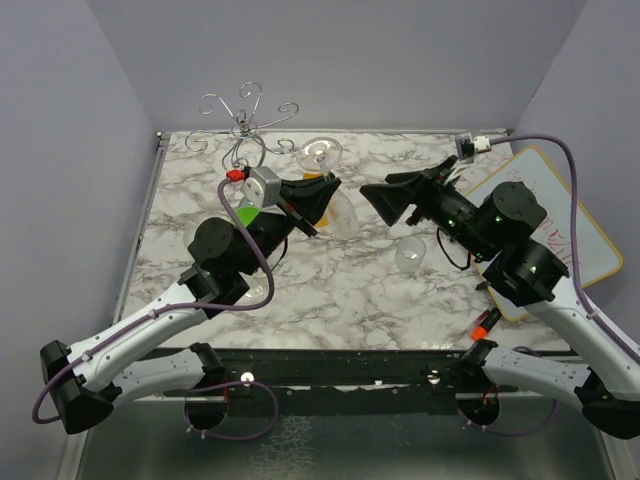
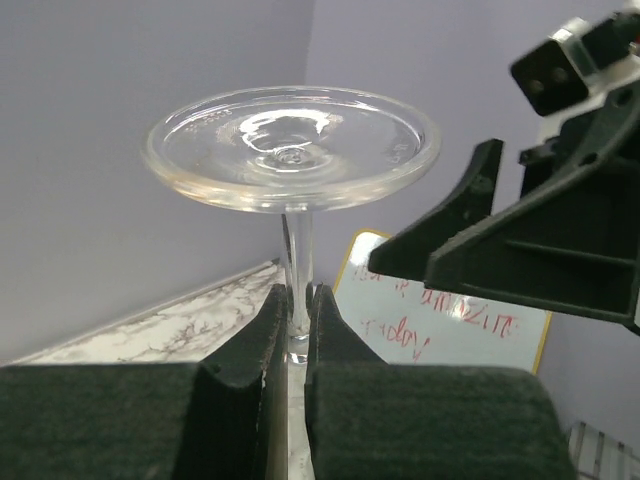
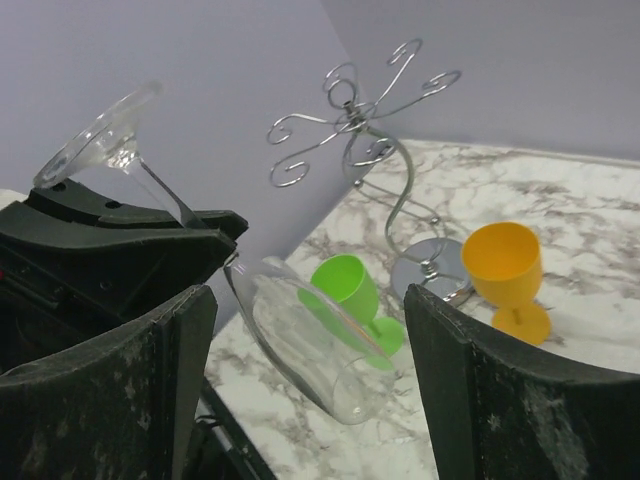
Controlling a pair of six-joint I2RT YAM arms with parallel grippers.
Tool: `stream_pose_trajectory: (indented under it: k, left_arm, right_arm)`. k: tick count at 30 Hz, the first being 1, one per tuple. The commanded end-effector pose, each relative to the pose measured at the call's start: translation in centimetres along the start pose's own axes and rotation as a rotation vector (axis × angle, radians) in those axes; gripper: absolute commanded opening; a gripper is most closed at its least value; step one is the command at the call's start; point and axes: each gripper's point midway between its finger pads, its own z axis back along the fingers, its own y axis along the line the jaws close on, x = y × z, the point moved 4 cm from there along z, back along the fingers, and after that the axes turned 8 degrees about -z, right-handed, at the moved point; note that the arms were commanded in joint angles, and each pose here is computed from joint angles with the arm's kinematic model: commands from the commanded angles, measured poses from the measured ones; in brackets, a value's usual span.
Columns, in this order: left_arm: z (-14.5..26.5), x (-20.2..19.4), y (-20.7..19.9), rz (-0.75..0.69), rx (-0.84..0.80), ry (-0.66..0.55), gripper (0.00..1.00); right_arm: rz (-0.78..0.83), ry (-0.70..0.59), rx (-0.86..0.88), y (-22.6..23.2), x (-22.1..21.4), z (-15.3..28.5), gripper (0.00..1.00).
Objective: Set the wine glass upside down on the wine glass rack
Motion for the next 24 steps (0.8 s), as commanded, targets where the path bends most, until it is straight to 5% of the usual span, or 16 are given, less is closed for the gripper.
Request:
stream_pose_trajectory:
  k: [1,10,18,24]
  left_arm:
    - [1.4,-0.3,-1.5,-0.135,-0.160,-0.008,0.00]
    - [1.6,-2.6,-1.2,-0.222,-0.177,0.037,0.00]
    - [2.1,-2.8,-0.7,-0.245,-0.155,0.077,0.00]
    - [2.9,-3.9,-0.7,-0.302,-0.193,0.160,0.00]
  right_arm:
    - [-0.146,0.066,0.123,2.6,-0.5,-0.2,0.82]
    - [-0.361,0.035,0.301,5.9,0.8,0.7,0.85]
    - [-0.471,0.032,0.100,3.8,0.6,-0.4,0.83]
    - [-0.521,0.095,0.065,3.7,-0.4,-2.0,0.69]
